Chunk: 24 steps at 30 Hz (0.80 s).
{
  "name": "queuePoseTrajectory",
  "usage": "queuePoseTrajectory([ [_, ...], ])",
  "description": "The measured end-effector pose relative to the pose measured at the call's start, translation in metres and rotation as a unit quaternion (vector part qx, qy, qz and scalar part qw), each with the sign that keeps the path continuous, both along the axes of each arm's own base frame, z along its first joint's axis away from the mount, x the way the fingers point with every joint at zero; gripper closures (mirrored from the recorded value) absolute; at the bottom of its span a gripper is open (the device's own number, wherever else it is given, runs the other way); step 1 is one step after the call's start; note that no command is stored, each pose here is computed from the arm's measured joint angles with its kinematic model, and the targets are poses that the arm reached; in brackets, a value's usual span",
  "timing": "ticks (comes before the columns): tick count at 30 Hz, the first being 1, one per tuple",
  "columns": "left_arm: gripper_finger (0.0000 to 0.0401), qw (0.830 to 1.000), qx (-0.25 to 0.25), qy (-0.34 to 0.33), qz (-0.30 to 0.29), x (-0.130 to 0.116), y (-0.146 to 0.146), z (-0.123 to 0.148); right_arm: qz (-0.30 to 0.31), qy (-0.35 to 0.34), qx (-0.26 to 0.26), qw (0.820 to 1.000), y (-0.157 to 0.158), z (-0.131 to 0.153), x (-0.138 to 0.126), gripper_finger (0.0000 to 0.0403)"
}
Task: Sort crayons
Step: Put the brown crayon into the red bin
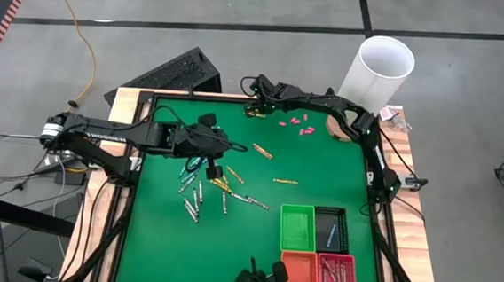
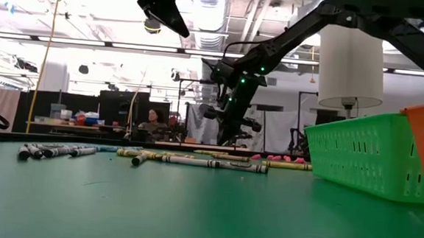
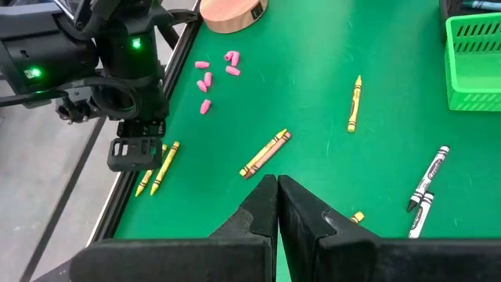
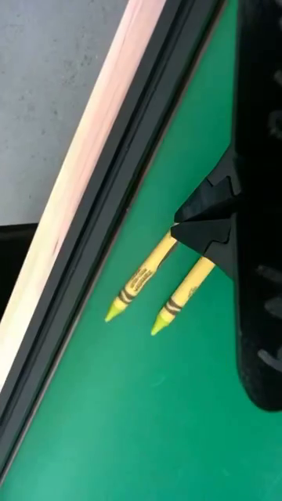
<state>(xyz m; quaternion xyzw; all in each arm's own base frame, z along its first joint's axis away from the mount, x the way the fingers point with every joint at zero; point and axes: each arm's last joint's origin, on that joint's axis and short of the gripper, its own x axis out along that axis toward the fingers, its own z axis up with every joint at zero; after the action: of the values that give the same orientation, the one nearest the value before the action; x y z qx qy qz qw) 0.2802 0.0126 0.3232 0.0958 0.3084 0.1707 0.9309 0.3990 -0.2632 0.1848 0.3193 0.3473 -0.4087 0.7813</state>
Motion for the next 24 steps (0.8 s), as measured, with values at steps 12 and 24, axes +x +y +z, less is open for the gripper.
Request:
queuePoseTrajectory([
  [12,0.0401,1.000,0.018,0.002,0.021,-0.001,0.004,0.000,0.057,0.014,0.029,0.998,0.016,0.005,0.001,0.0403],
  [24,0.0401,0.997,-0.008,-0.036,0.065,-0.005,0.065,-0.029,0.191,0.021,-0.075,0.979,0.092,0.156,-0.059,0.0403],
])
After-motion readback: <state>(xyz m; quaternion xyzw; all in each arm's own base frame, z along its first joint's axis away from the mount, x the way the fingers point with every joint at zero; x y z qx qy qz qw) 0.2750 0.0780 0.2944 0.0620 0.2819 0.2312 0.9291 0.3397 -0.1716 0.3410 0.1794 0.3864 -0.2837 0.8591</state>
